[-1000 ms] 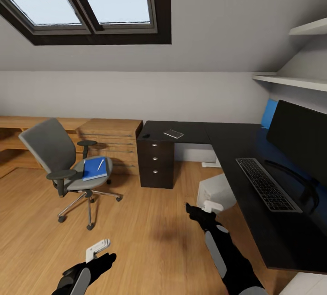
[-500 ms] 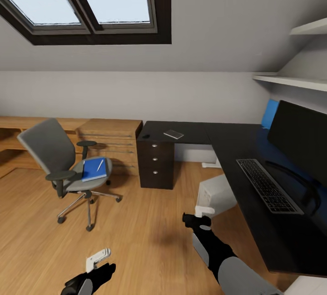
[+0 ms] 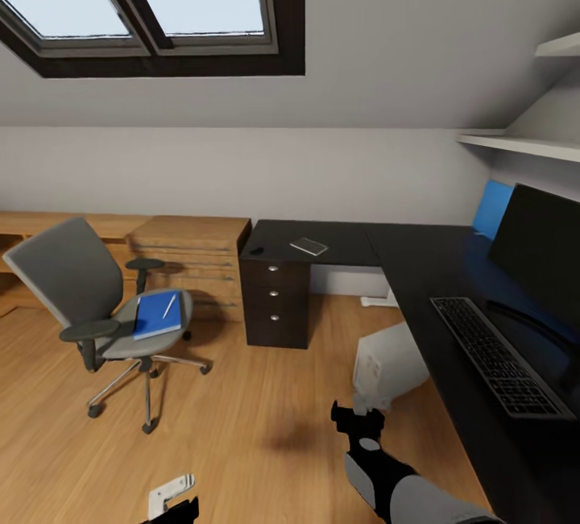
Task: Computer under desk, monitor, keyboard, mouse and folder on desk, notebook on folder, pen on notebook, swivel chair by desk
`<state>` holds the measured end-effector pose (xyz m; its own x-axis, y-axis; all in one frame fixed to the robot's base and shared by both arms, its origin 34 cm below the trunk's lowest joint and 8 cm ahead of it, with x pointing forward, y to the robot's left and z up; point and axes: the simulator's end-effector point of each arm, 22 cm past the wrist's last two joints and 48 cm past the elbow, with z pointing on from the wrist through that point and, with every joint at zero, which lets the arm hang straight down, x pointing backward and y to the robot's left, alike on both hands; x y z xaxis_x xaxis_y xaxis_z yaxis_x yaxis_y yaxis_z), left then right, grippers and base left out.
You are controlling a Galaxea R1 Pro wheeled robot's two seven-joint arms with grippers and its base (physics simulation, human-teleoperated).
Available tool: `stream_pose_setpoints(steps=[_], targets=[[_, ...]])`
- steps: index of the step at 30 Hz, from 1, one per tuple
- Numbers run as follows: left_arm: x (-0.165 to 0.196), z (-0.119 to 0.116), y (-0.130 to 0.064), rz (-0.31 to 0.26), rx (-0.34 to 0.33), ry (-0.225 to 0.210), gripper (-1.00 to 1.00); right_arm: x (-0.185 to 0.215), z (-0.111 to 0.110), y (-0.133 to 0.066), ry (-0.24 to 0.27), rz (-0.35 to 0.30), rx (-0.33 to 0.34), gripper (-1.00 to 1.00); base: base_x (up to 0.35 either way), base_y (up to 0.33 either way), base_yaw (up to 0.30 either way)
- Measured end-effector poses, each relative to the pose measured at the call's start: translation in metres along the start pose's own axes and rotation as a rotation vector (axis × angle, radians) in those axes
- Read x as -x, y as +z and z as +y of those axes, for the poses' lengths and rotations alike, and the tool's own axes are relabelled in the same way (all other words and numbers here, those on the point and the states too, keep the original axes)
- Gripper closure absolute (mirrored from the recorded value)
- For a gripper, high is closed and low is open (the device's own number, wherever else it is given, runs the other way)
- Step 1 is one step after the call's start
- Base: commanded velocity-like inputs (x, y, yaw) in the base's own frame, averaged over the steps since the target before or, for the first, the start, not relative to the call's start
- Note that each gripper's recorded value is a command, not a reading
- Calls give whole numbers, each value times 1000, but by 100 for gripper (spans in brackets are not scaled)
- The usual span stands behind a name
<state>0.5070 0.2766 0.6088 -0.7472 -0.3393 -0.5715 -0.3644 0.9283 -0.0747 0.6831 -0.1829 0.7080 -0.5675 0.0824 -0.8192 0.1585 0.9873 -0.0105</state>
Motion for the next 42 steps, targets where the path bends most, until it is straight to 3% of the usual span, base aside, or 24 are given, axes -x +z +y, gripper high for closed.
stream_pose_setpoints(steps=[7, 11, 15, 21, 27, 42], targets=[[-36, 20, 3, 11, 43, 26, -100, -35, -11, -9, -11, 11, -12, -100, 321, 15, 0], [-60, 27, 1, 22, 53, 82, -100, -66, -17, -21, -23, 23, -12, -100, 321, 19, 0], [-65, 27, 1, 22, 52, 102, -100, -76, -17, -27, -31, 13, -6, -100, 318, 114, 0], [-65, 30, 1, 21, 56, 103, -100, -78, -19, -29, -33, 7, -5, -100, 299, 207, 0], [-66, 28, 1, 21, 54, 108, -100, -76, -41, -24, -35, -1, -38, -100, 249, 182, 0], [-59, 29, -12, 23, 58, 110, -100, -61, -45, -34, -29, -18, -45, -100, 23, 15, 0]])
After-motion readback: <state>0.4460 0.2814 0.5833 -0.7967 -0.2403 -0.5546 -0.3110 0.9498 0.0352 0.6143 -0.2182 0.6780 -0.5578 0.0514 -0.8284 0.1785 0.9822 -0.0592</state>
